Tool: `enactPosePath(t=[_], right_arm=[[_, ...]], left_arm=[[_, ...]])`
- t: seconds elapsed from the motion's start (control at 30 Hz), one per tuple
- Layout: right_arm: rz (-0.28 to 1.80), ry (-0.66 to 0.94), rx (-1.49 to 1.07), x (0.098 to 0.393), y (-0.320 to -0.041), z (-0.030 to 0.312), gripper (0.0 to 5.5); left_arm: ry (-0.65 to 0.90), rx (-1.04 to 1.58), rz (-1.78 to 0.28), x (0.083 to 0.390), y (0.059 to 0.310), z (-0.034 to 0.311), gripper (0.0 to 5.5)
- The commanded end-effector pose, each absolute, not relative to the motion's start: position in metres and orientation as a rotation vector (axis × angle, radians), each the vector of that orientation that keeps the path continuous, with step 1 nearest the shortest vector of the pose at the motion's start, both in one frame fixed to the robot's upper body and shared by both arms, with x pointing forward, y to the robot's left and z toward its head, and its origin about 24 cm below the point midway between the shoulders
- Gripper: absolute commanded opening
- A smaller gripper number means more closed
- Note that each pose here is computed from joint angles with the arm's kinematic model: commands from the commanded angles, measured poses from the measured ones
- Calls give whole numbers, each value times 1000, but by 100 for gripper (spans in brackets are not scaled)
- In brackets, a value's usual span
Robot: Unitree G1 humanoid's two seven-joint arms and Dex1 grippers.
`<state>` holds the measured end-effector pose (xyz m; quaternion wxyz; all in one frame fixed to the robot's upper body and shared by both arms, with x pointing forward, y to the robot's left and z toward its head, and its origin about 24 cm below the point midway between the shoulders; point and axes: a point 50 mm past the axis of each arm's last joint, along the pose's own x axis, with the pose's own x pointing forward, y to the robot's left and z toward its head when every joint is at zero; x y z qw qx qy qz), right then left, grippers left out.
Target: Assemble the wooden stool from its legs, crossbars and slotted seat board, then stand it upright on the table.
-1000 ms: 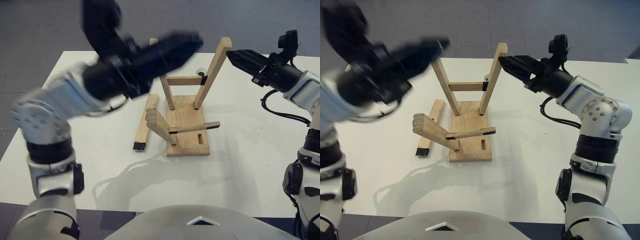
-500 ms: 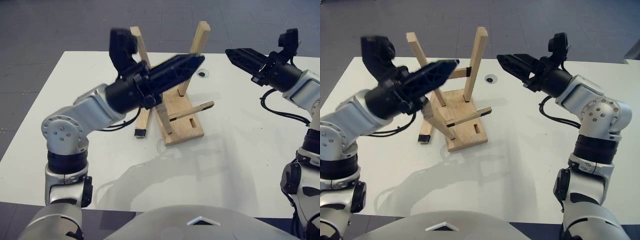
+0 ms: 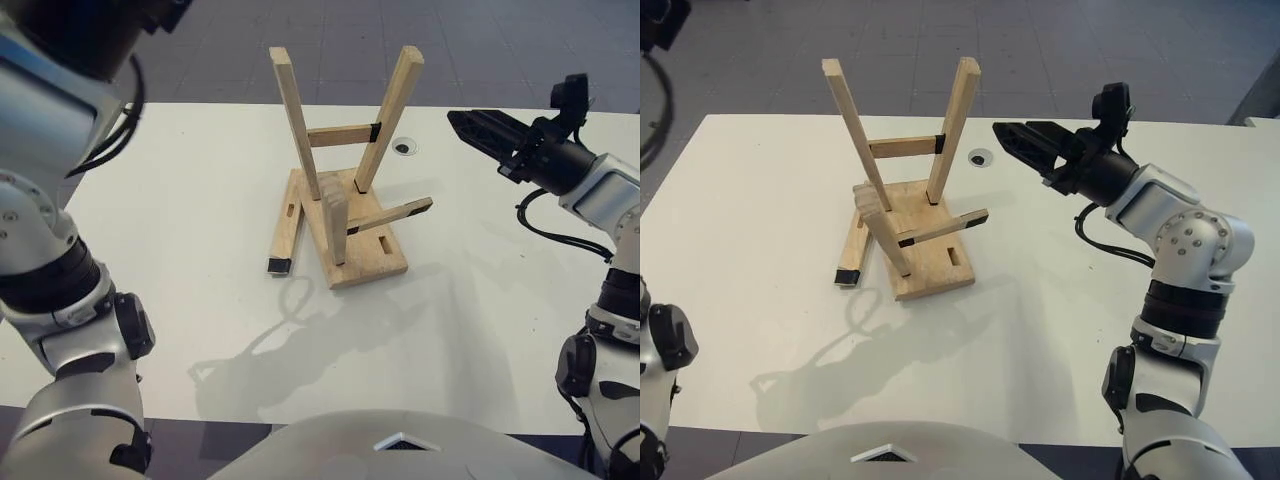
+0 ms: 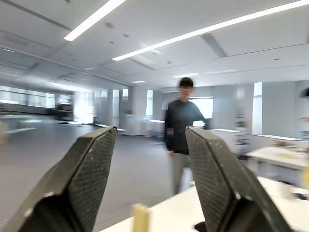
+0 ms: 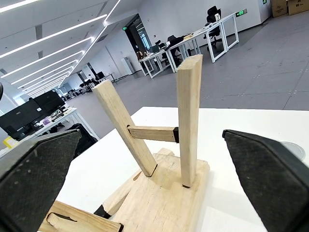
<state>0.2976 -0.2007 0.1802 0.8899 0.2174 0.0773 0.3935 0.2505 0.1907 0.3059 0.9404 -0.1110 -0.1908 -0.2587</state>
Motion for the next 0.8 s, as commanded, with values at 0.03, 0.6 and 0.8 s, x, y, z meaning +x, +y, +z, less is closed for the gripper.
enactPosePath(t=[0.03,0.6,0.8], right_arm=[[771,154,454,295,-206,178,550],[738,163,458,293,-197,172,550],[737,158,459,292,-195,172,550]], left_arm=[[-126,-67,-172,248,210,236,266],[479,41,-209,211,169,71,445],[564,67,-234,204,172,46,445]])
